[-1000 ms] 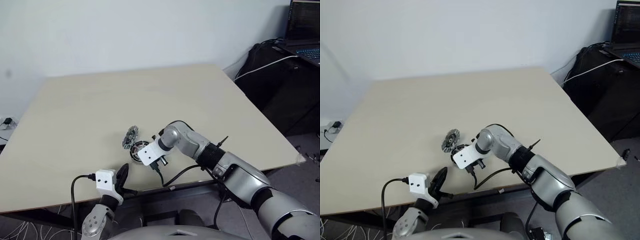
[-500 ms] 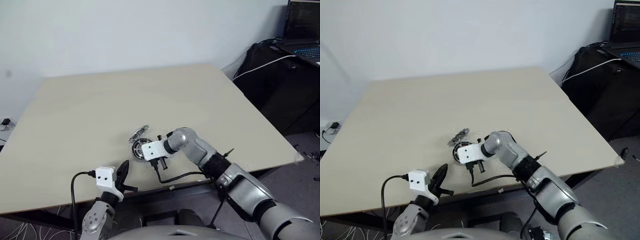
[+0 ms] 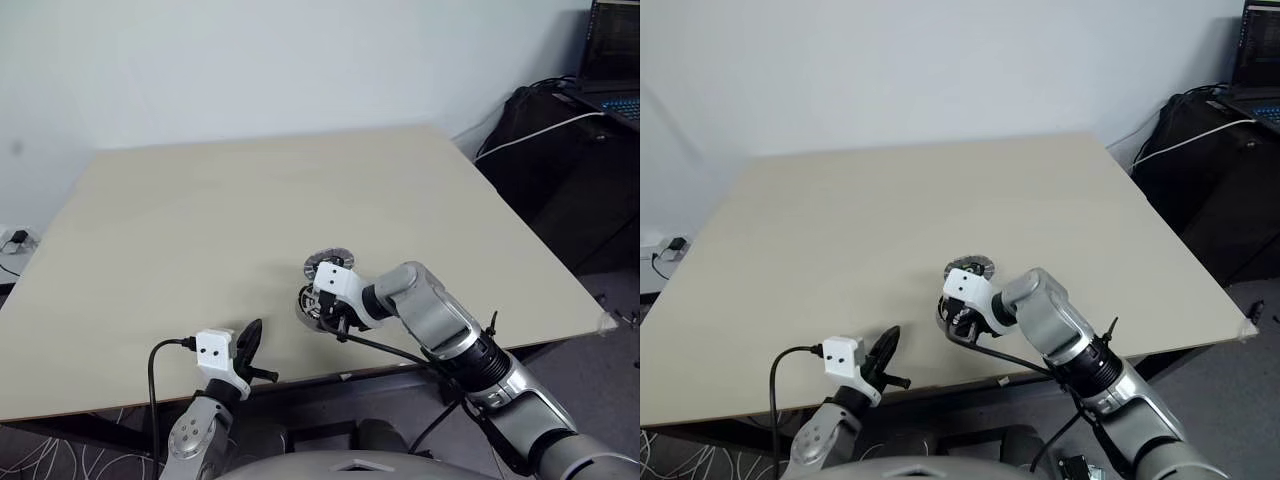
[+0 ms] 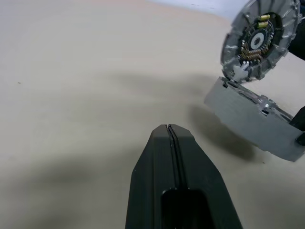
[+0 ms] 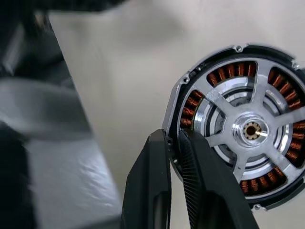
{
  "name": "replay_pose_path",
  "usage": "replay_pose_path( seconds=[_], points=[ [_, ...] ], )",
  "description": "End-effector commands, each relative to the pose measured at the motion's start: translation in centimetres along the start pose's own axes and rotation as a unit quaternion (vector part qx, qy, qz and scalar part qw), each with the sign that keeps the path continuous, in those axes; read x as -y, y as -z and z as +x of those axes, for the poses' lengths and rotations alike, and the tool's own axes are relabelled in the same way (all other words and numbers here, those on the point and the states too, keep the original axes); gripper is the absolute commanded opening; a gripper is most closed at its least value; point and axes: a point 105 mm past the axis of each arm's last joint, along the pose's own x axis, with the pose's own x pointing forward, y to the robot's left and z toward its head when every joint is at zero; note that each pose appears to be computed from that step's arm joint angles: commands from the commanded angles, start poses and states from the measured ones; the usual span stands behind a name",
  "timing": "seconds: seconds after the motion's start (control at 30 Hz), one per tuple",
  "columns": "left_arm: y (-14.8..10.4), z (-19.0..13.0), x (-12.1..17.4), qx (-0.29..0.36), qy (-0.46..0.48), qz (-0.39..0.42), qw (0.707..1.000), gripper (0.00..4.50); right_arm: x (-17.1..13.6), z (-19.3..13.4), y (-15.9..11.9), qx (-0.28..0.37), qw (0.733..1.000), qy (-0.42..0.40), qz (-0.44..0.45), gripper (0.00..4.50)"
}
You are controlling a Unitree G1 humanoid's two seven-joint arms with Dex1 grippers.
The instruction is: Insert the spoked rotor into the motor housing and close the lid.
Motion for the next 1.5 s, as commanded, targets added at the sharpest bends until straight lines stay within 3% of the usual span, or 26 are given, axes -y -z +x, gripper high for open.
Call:
replay_pose_path(
  seconds=[0.03, 0.47, 0.7, 0.8, 0.87, 0.97, 1.17, 1.5],
  points=[
    [-0.5, 0.1, 0.2, 0.014, 0.006, -0.006, 1.000, 0.00, -0.8, -0.9, -2.3, 0.034, 0.999, 0.003, 0.037, 0.07],
    [-0.4, -0.1, 0.3, 0.012, 0.001, -0.012, 1.000, 0.00, 2.1, 3.3, -3.5, 0.037, 0.986, 0.103, 0.124, 0.07],
    [-0.3, -0.2, 0.2, 0.012, -0.003, -0.012, 1.000, 0.00, 0.7, 4.0, -4.6, 0.058, 0.988, 0.065, 0.131, 2.24],
    [-0.3, -0.2, 0.2, 0.010, -0.003, -0.013, 1.000, 0.00, -0.5, 3.2, -5.9, 0.086, 0.989, 0.030, 0.117, 2.24],
    [-0.3, -0.2, 0.2, 0.009, -0.001, -0.012, 1.000, 0.00, -1.2, 2.3, -6.8, 0.108, 0.992, 0.021, 0.059, 2.24],
    [-0.3, -0.1, 0.3, 0.009, 0.002, -0.012, 1.000, 0.00, -2.2, 1.1, -7.2, 0.127, 0.985, 0.031, -0.112, 2.24],
    [-0.4, 0.1, 0.4, 0.008, 0.006, -0.012, 1.000, 0.00, -1.3, 1.1, -3.9, 0.055, 0.943, 0.035, -0.326, 2.24],
    [-0.3, 0.0, 0.5, 0.007, 0.006, -0.014, 1.000, 0.00, -0.1, 2.5, -1.3, -0.022, 0.918, 0.000, -0.395, 2.24]
  ],
)
